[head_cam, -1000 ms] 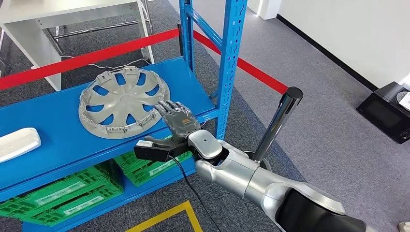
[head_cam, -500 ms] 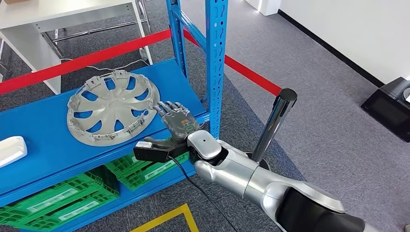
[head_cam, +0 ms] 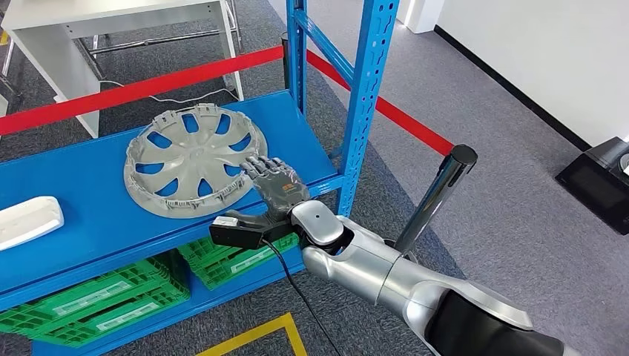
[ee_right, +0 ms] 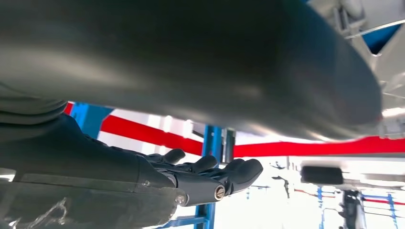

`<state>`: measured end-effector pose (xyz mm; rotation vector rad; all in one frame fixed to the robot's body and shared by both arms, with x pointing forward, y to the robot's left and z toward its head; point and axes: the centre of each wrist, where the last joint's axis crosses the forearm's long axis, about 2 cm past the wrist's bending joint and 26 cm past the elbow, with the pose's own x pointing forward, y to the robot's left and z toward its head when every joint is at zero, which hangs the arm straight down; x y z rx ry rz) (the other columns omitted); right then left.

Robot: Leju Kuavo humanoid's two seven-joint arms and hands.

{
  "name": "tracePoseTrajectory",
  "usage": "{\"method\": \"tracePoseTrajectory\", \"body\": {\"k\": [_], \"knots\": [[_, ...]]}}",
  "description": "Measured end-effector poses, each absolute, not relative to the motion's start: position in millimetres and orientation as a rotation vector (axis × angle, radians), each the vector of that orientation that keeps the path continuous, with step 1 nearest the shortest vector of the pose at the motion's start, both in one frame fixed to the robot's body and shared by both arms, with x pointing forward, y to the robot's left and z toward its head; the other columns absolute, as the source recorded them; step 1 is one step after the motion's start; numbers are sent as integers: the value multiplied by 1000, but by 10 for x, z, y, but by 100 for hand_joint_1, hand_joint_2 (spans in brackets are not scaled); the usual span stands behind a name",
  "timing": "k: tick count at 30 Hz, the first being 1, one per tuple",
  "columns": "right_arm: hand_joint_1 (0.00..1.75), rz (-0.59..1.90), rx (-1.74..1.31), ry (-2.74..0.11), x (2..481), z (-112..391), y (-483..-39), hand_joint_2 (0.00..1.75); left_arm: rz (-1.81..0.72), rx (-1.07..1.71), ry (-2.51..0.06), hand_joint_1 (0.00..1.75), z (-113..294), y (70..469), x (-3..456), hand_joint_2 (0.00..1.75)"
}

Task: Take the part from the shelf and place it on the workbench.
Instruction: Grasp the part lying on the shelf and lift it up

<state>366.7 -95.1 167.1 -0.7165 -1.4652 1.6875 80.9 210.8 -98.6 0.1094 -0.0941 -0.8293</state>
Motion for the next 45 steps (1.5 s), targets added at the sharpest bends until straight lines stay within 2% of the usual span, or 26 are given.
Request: {"method": "tracePoseTrajectory", "body": {"k": [45], "knots": [[0,1696,-717,-1456,3668,1660,-979,0,-834,103,-91,0,-987,2106,802,0]]}}
